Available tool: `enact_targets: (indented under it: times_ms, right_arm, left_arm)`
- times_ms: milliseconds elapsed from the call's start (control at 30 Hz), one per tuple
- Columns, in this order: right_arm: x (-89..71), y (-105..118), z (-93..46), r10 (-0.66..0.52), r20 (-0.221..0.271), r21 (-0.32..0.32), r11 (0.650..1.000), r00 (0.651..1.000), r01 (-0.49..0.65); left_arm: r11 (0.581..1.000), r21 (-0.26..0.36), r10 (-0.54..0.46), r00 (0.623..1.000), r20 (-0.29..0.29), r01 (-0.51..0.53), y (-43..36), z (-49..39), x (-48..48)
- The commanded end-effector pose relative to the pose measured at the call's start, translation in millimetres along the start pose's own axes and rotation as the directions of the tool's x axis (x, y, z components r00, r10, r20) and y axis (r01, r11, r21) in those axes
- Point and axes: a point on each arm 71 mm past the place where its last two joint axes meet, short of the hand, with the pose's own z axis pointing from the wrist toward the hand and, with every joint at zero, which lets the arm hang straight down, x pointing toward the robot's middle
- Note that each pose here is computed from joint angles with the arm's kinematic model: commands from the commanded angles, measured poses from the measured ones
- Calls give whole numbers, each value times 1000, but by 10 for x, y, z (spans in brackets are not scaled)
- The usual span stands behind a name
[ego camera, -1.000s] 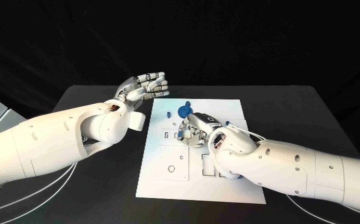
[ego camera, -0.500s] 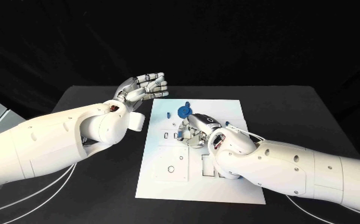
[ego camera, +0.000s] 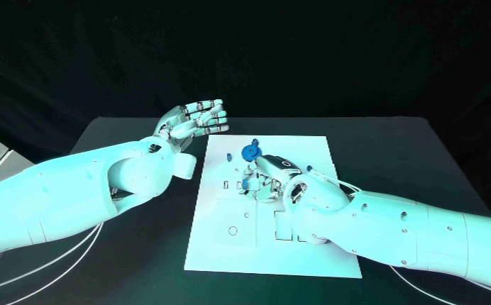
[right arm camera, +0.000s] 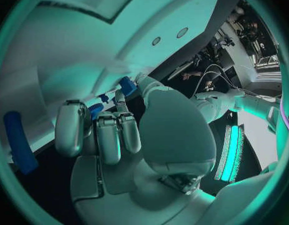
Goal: Assemble the parts on the task board
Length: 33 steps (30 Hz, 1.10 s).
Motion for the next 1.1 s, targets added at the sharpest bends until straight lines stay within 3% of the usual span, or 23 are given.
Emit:
enact_targets:
  times_ms: [33,167,400,500,667,800,900,1000,1033,1100]
  right_arm:
    - [-11,27,-24,1,15,-30,1000,1000,0]
    - [-54,38,-70,19,44,-54,998,999,-16]
    - [-334,65,-112,112,86,-198,976,990,-93]
    - [-504,11,-151,167,86,-222,964,982,-144]
    - [-773,-163,-245,265,99,-195,950,959,-243]
    - [-1001,-329,-328,333,124,-160,936,935,-312]
    - [-1172,-450,-384,361,151,-139,930,920,-342]
    - [-1322,-571,-432,377,181,-116,926,909,-361]
    - [-1339,-586,-436,379,184,-112,925,907,-363]
    - [-1405,-650,-454,386,197,-98,922,901,-373]
  left_arm:
    - [1000,3,2,1000,-18,-2,-4,6,18]
    - [999,-10,46,999,-6,-46,7,12,-4]
    - [983,-64,170,985,4,-169,49,31,-75]
    - [964,-106,242,970,-37,-244,89,52,-93]
    - [909,-183,354,925,-139,-376,161,68,-89]
    - [835,-239,443,863,-245,-496,207,93,-68]
    - [743,-272,518,783,-345,-611,244,115,-28]
    - [617,-286,593,672,-444,-733,291,139,33]
    - [600,-287,601,657,-455,-747,298,143,41]
    - [524,-292,628,594,-502,-800,330,164,85]
